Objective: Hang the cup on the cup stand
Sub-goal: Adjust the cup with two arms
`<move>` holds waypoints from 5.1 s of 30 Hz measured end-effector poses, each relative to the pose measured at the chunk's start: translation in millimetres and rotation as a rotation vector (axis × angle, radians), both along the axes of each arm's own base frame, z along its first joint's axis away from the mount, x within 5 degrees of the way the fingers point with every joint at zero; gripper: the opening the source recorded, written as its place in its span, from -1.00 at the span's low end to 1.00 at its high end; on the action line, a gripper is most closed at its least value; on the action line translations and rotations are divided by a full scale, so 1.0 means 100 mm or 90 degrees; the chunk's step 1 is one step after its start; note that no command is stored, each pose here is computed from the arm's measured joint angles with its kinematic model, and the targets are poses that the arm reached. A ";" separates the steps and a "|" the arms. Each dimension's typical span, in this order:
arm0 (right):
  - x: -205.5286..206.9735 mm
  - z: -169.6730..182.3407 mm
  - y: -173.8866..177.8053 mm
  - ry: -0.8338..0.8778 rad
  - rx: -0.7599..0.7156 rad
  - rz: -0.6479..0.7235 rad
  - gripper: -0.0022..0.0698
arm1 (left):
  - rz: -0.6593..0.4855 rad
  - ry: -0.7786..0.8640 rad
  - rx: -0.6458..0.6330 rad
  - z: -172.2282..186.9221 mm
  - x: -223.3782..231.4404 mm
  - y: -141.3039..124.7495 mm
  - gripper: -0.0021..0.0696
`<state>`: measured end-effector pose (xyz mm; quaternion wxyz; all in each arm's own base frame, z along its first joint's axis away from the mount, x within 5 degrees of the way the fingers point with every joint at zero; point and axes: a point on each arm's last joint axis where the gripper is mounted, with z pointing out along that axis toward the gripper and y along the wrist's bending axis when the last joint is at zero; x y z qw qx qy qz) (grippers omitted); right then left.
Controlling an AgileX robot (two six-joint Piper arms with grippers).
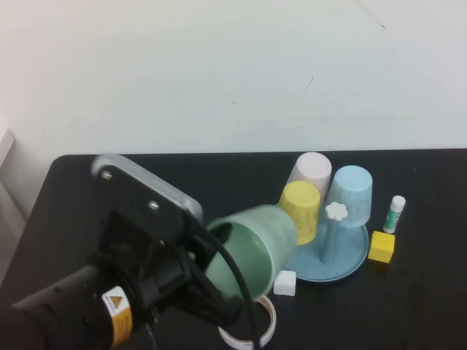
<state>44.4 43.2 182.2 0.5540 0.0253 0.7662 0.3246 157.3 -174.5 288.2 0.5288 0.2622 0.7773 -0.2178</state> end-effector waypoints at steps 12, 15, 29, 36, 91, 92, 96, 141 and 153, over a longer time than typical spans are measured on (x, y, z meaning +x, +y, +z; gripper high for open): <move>-0.01 -0.01 0.01 -0.011 -0.030 0.016 -0.94 | -0.057 -0.022 0.143 -0.25 0.19 -0.26 -0.92; -0.01 -0.01 0.01 -0.013 -0.034 0.016 -0.94 | -0.052 -0.038 0.197 -0.31 0.27 -0.30 -0.92; 0.00 0.06 0.05 -0.003 0.056 0.034 -0.94 | -0.002 -0.154 0.422 -0.24 0.42 -0.16 -0.92; 0.15 0.10 0.13 0.042 0.105 0.092 -0.94 | 0.082 -0.176 0.296 -0.07 0.49 -0.19 -0.92; 2.64 0.53 1.18 0.553 0.394 0.335 0.98 | -0.118 -0.230 0.276 0.17 0.68 -0.30 -0.92; 2.64 0.53 1.20 0.559 0.395 0.335 0.98 | -0.121 -0.239 0.287 0.17 0.67 -0.32 -0.92; 2.63 0.52 1.28 0.577 0.406 0.323 0.99 | -0.110 -0.278 0.335 0.18 0.63 -0.36 -0.92; 2.63 0.44 1.43 0.553 0.360 0.291 0.87 | -0.117 -0.302 0.442 -0.02 0.71 -0.45 -0.92; 2.65 0.44 1.43 0.475 0.308 0.306 0.87 | -0.117 -0.304 0.444 -0.02 0.71 -0.44 -0.84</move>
